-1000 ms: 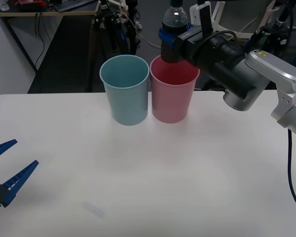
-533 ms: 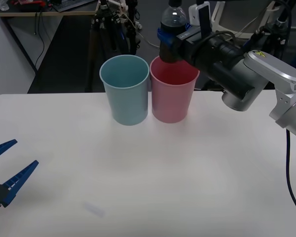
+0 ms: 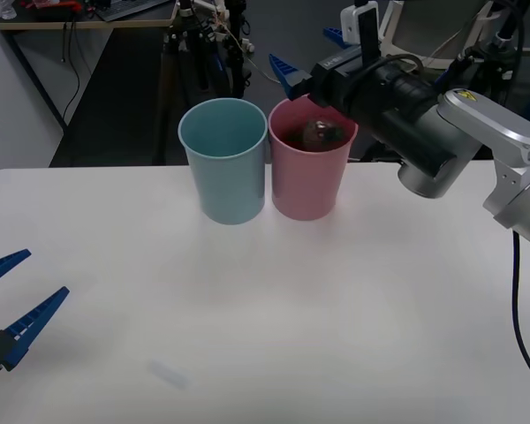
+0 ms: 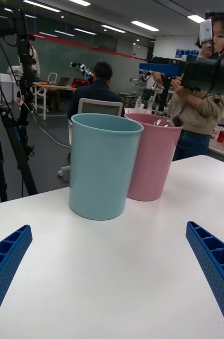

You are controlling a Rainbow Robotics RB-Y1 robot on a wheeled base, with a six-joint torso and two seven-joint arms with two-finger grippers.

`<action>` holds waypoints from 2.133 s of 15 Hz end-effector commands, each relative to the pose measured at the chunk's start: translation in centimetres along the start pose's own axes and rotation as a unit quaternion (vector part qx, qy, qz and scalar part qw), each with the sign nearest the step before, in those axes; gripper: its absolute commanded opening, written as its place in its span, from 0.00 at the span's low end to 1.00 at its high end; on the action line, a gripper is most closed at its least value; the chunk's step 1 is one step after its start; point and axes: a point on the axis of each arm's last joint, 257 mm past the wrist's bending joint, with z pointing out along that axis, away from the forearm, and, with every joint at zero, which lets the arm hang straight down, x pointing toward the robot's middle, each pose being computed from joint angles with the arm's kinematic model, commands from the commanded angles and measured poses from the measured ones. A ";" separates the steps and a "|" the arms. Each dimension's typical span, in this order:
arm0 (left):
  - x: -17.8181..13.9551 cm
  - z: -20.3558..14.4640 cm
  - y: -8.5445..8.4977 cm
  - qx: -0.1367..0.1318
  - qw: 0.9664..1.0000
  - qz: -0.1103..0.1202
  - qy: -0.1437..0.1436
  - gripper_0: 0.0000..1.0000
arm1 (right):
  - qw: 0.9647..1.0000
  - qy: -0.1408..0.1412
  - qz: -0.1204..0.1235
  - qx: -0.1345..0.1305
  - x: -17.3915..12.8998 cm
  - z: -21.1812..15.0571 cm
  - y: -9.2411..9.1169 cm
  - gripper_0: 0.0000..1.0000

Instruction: Grasp the object on the table and drop it into the matching bin: aluminum can to the light blue bin, PET bottle to the pink bin.

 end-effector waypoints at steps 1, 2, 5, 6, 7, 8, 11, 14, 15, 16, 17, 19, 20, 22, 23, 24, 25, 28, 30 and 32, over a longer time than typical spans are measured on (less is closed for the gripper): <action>0.0 0.0 0.0 0.000 1.000 0.000 0.000 1.00 | 1.000 -0.001 0.000 -0.001 0.0 0.0 0.0 1.00; 0.0 0.0 0.0 0.000 1.000 0.000 0.000 1.00 | 1.000 0.000 0.000 0.001 0.0 0.0 -0.1 1.00; 0.0 0.0 0.0 0.000 1.000 0.000 0.000 1.00 | 1.000 -0.002 0.001 0.000 -0.2 0.0 0.0 1.00; 0.0 0.0 0.0 0.000 1.000 0.000 0.000 1.00 | 1.000 -0.002 0.000 0.000 -0.2 0.0 -0.1 1.00; 0.0 0.0 0.0 0.000 1.000 0.000 0.000 1.00 | 1.000 -0.003 -0.001 0.002 -0.3 0.0 -0.3 1.00; 0.0 0.0 0.0 0.000 1.000 0.000 0.000 1.00 | 1.000 -0.003 -0.003 0.002 -0.3 -0.1 -0.3 1.00; 0.0 0.0 0.0 0.000 1.000 0.000 0.000 1.00 | 1.000 -0.016 -0.006 -0.003 -1.3 -1.2 -0.6 1.00; 0.0 0.0 0.0 0.000 1.000 0.000 0.000 1.00 | 0.999 -0.026 -0.010 -0.017 -2.5 -4.0 0.0 1.00; 0.0 0.0 0.0 0.000 1.000 0.000 0.000 1.00 | 0.999 -0.027 -0.009 -0.020 -2.7 -4.9 0.1 1.00; 0.0 0.0 0.0 0.000 1.000 0.000 0.000 1.00 | 0.999 -0.027 -0.006 -0.018 -2.8 -6.3 -0.1 1.00; 0.0 0.0 0.0 0.000 1.000 0.000 0.000 1.00 | 1.000 -0.023 -0.003 -0.007 -2.9 -7.7 -0.7 1.00; 0.0 0.0 0.0 0.000 1.000 0.000 0.000 1.00 | 1.000 -0.017 0.004 0.020 -3.0 -11.0 -2.0 1.00; 0.0 0.0 0.0 0.000 1.000 0.000 0.000 1.00 | 1.000 -0.019 0.009 0.020 -3.1 -12.0 -2.2 1.00; 0.0 0.0 0.0 0.000 1.000 0.000 0.000 1.00 | 1.000 -0.022 0.012 0.017 -3.0 -14.3 -2.9 1.00; 0.0 0.0 0.0 0.000 1.000 0.000 0.000 1.00 | 1.000 -0.023 0.010 0.019 -3.2 -15.2 -3.0 1.00; 0.0 0.0 0.0 0.000 1.000 0.000 0.000 1.00 | 0.999 -0.022 0.013 0.022 -3.1 -16.1 -3.2 1.00; 0.0 0.0 0.0 0.000 1.000 0.000 0.000 1.00 | 0.999 -0.022 0.013 0.025 -3.2 -17.1 -3.3 1.00; 0.0 0.0 0.0 0.000 1.000 0.000 0.000 1.00 | 0.999 -0.021 0.012 0.025 -2.9 -19.5 -3.2 1.00; 0.0 0.0 0.0 0.000 1.000 0.000 0.000 1.00 | 1.000 -0.017 0.008 0.020 -2.2 -21.5 -2.7 1.00; 0.0 0.0 0.0 0.000 1.000 0.000 0.000 1.00 | 1.000 -0.019 0.015 0.008 -1.8 -23.2 -2.0 1.00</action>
